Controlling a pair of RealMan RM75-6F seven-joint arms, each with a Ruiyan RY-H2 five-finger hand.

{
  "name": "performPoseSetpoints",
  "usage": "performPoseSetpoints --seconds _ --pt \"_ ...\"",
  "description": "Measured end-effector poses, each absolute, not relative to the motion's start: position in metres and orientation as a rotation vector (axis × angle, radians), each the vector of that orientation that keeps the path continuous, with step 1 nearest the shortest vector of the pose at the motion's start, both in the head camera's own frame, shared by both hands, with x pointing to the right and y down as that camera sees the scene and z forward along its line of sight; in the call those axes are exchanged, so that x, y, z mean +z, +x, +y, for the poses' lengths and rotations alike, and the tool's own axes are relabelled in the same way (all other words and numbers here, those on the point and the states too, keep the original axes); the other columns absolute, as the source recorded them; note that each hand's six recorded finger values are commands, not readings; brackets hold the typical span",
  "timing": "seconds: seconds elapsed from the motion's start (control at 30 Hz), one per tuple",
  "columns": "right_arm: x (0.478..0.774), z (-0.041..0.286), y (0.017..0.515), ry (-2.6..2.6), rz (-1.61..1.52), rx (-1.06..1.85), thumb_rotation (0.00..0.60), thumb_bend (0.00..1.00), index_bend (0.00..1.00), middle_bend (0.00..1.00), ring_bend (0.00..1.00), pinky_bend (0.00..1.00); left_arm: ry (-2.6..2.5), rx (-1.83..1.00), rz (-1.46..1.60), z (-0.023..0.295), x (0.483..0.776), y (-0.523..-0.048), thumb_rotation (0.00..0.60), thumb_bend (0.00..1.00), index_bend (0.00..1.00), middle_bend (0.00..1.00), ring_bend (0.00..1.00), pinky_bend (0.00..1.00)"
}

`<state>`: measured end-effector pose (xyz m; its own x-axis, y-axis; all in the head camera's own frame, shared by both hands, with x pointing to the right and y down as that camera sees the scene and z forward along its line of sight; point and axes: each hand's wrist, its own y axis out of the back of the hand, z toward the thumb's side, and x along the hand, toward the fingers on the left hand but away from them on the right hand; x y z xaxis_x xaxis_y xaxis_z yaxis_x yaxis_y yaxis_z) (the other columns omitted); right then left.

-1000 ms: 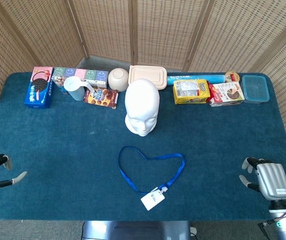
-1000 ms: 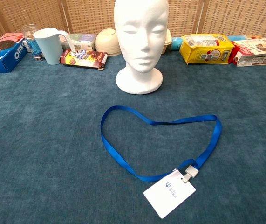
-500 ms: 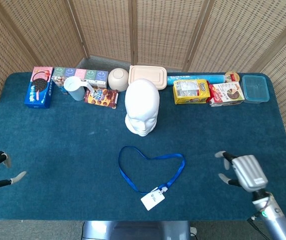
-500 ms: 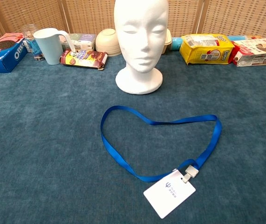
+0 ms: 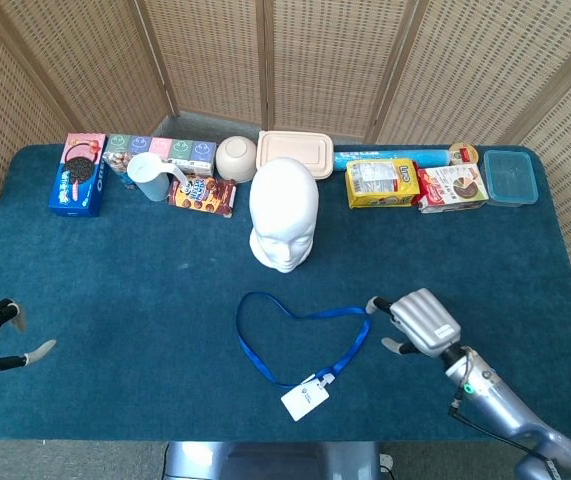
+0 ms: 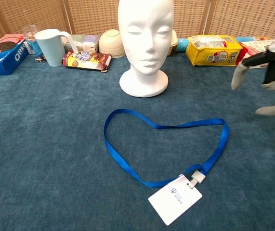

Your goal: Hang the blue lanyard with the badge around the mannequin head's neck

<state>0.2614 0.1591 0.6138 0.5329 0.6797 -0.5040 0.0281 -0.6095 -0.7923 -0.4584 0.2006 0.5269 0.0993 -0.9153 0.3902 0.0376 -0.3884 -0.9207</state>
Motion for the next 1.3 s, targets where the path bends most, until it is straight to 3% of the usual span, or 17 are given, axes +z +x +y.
performPoseSetpoints --seconds 0.27,0.8,1.3 --pt "0.633 0.152 0.241 -2.006 -0.464 1.088 0.600 0.30 0.50 1.00 1.00 1.00 -1.543 -1.407 0.883 0.197 0.529 -0.453 0.264 0.14 0.61 0.56 0.59 0.66" --pt "0.658 0.150 0.216 -1.940 -0.232 1.094 0.600 0.31 0.45 1.00 1.00 1.00 -1.557 -1.398 0.857 0.195 0.528 -0.448 0.263 0.14 0.61 0.56 0.60 0.66" --pt "0.685 0.154 0.213 -1.832 -0.086 1.125 0.600 0.31 0.42 1.00 1.00 1.00 -1.584 -1.417 0.830 0.198 0.535 -0.448 0.263 0.14 0.54 0.56 0.60 0.66"
